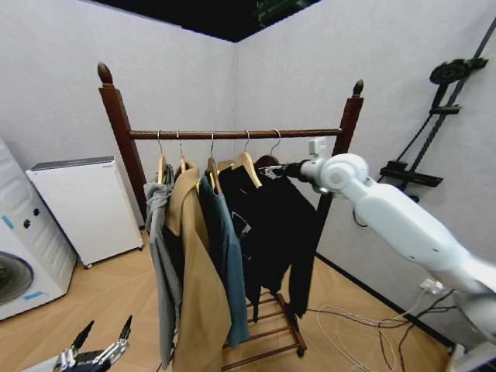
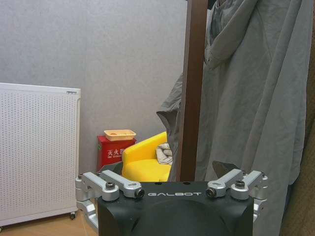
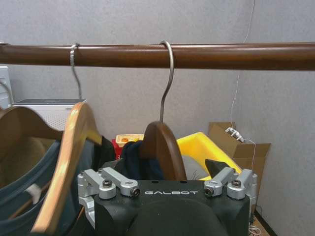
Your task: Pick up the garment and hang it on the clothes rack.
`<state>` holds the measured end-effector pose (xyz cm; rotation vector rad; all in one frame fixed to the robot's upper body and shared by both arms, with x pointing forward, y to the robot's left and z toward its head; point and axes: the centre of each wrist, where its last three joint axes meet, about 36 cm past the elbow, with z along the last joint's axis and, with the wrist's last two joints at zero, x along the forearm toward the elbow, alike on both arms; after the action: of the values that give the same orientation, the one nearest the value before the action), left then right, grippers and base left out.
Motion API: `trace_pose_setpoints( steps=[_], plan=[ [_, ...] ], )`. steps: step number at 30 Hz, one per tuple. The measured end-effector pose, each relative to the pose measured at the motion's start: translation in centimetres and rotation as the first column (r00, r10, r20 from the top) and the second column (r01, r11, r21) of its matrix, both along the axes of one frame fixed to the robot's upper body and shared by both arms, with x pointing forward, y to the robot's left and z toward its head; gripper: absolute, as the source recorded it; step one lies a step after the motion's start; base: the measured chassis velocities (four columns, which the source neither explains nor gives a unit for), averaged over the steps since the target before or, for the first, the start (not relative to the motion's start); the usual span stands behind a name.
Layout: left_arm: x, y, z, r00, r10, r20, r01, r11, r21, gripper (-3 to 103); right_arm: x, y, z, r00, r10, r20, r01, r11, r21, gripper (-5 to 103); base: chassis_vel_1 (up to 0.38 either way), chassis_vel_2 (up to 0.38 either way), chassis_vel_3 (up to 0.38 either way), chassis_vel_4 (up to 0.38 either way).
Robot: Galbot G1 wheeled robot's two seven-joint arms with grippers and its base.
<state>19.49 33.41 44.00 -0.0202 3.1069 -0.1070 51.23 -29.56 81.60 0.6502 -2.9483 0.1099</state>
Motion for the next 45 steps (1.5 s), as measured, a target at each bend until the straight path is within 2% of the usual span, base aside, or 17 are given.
trace_pose_setpoints(
  steps=[1, 4, 5, 9, 11, 15, 17, 21, 23, 25, 27, 28, 30, 33, 40, 42, 45],
  plan=[
    [0.0, 0.0, 0.0, 1.0, 0.0, 0.0, 0.0, 1.0, 0.0, 100, 0.0, 0.0, 0.0, 1.0, 0.0, 0.0, 0.0, 1.0, 0.0, 94, 0.0, 0.0, 0.0, 0.0],
    [0.0, 0.0, 0.0, 1.0, 0.0, 0.0, 0.0, 1.0, 0.0, 100, -3.9, -1.4, -1.5, 0.999, -0.026, 0.043, 0.027, 0.999, -0.027, 99, 0.0, 0.0, 0.0, 0.0],
    [0.0, 0.0, 0.0, 1.0, 0.0, 0.0, 0.0, 1.0, 0.0, 100, -3.9, -1.4, -1.5, 0.999, -0.026, 0.043, 0.027, 0.999, -0.027, 99, 0.0, 0.0, 0.0, 0.0],
    [0.0, 0.0, 0.0, 1.0, 0.0, 0.0, 0.0, 1.0, 0.0, 100, -8.4, -1.0, -2.1, 0.989, -0.088, 0.117, 0.097, 0.993, -0.069, 100, 0.0, 0.0, 0.0, 0.0],
    [0.0, 0.0, 0.0, 1.0, 0.0, 0.0, 0.0, 1.0, 0.0, 100, -11.8, 0.3, -2.1, 0.98, -0.151, 0.126, 0.158, 0.986, -0.045, 100, 0.0, 0.0, 0.0, 0.0],
    [0.0, 0.0, 0.0, 1.0, 0.0, 0.0, 0.0, 1.0, 0.0, 100, -14.5, 1.0, -3.7, 0.971, -0.207, 0.122, 0.209, 0.978, -0.003, 100, 0.0, 0.0, 0.0, 0.0],
    [0.0, 0.0, 0.0, 1.0, 0.0, 0.0, 0.0, 1.0, 0.0, 100, -16.7, 0.7, -5.4, 0.958, -0.25, 0.141, 0.247, 0.968, 0.036, 100, 0.0, 0.0, 0.0, 0.0],
    [0.0, 0.0, 0.0, 1.0, 0.0, 0.0, 0.0, 1.0, 0.0, 100, -18.8, -0.1, -7.9, 0.947, -0.292, 0.136, 0.285, 0.956, 0.067, 100, 0.0, 0.0, 0.0, 0.0],
    [0.0, 0.0, 0.0, 1.0, 0.0, 0.0, 0.0, 1.0, 0.0, 100, -20.6, -1.3, -10.3, 0.929, -0.346, 0.133, 0.337, 0.938, 0.086, 100, 0.0, 0.0, 0.0, 0.0],
    [0.0, 0.0, 0.0, 1.0, 0.0, 0.0, 0.0, 1.0, 0.0, 100, -21.1, -1.9, -11.4, 0.92, -0.374, 0.119, 0.366, 0.927, 0.088, 100, 0.0, 0.0, 0.0, 0.0],
    [0.0, 0.0, 0.0, 1.0, 0.0, 0.0, 0.0, 1.0, 0.0, 100, -21.9, -2.9, -14.2, 0.898, -0.437, 0.041, 0.432, 0.897, 0.094, 100, 0.0, 0.0, 0.0, 0.0],
    [0.0, 0.0, 0.0, 1.0, 0.0, 0.0, 0.0, 1.0, 0.0, 100, -21.9, -2.9, -14.2, 0.898, -0.437, 0.041, 0.432, 0.897, 0.094, 100, 0.0, 0.0, 0.0, 0.0],
    [0.0, 0.0, 0.0, 1.0, 0.0, 0.0, 0.0, 1.0, 0.0, 100, -22.5, -3.2, -16.1, 0.878, -0.478, -0.031, 0.479, 0.872, 0.102, 100, 0.0, 0.0, 0.0, 0.0],
    [0.0, 0.0, 0.0, 1.0, 0.0, 0.0, 0.0, 1.0, 0.0, 100, -22.8, -3.3, -17.4, 0.861, -0.505, -0.065, 0.509, 0.856, 0.088, 100, 0.0, 0.0, 0.0, 0.0],
    [0.0, 0.0, 0.0, 1.0, 0.0, 0.0, 0.0, 1.0, 0.0, 100, -23.0, -3.3, -18.7, 0.843, -0.538, 0.029, 0.536, 0.843, 0.049, 100, 0.0, 0.0, 0.0, 0.0],
    [0.0, 0.0, 0.0, 1.0, 0.0, 0.0, 0.0, 1.0, 0.0, 100, -22.6, -3.7, -19.1, 0.807, -0.584, 0.087, 0.584, 0.811, 0.03, 100, 0.0, 0.0, 0.0, 0.0],
    [0.0, 0.0, 0.0, 1.0, 0.0, 0.0, 0.0, 1.0, 0.0, 100, -22.5, -3.8, -19.5, 0.791, -0.604, 0.097, 0.604, 0.796, 0.036, 100, 0.0, 0.0, 0.0, 0.0]
  ],
)
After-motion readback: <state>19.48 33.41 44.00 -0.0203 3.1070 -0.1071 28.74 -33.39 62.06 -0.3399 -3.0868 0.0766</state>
